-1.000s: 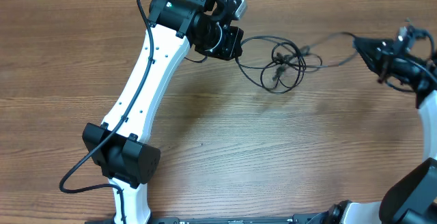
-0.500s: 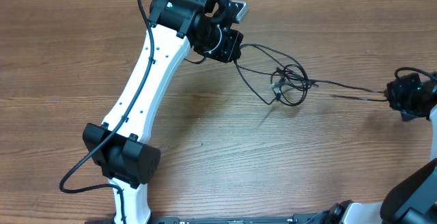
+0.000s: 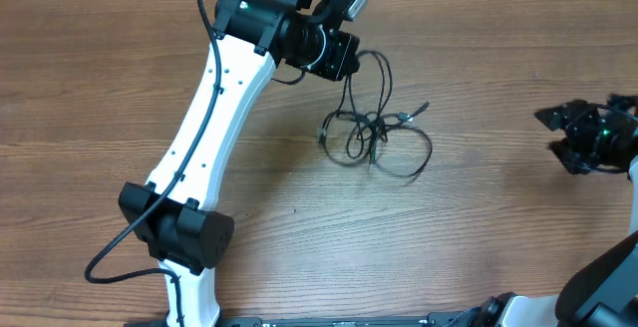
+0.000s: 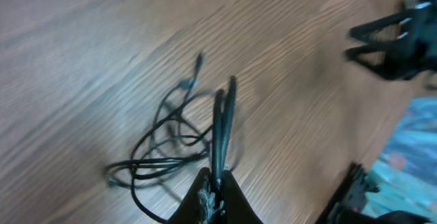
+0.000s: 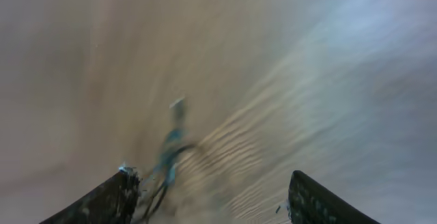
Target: Untangle cables
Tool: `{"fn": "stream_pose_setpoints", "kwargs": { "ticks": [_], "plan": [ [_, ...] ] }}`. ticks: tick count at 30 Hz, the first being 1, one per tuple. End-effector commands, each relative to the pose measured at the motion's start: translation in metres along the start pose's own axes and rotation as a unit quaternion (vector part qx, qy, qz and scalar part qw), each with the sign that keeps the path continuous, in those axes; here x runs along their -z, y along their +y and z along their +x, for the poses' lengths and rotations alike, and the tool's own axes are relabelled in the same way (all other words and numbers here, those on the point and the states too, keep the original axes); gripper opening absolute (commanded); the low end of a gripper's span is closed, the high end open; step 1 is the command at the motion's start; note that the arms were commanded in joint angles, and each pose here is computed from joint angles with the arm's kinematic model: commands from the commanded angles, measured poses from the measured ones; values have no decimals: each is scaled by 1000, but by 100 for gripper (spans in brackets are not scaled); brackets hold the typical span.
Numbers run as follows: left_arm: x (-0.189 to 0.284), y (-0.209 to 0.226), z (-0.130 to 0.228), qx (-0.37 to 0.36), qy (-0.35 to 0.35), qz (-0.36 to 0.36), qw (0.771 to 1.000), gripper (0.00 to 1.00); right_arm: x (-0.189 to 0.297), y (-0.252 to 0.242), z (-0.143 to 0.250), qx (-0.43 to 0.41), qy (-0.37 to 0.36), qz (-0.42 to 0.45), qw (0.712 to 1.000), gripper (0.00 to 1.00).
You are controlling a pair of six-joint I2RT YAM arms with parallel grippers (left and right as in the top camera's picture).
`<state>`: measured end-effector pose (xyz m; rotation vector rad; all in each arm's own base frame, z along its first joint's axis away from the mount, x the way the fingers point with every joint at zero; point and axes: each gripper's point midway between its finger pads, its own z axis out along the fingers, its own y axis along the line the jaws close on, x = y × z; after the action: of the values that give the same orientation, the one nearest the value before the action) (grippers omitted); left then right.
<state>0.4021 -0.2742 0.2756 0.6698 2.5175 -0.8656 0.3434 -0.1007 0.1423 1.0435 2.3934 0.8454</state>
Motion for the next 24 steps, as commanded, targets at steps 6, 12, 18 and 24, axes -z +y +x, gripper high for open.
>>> {"fn": "stream_pose_setpoints", "kwargs": {
  "ticks": [6, 12, 18, 24],
  "plan": [
    [42, -57, -42, 0, -82, 112, 990, 4, -1, 110, 59, 148, 102, -205, 962, 69],
    [54, -70, -66, 36, -119, 160, 979, 4, -23, 144, 109, 213, 161, -217, 939, 69],
    [70, -91, -82, 32, -140, 226, 963, 4, -44, 147, 121, 200, 163, -161, 953, 67],
    [86, -112, -90, 21, -147, 286, 947, 4, -60, 148, 114, 161, 136, -116, 971, 64]
  ]
}}
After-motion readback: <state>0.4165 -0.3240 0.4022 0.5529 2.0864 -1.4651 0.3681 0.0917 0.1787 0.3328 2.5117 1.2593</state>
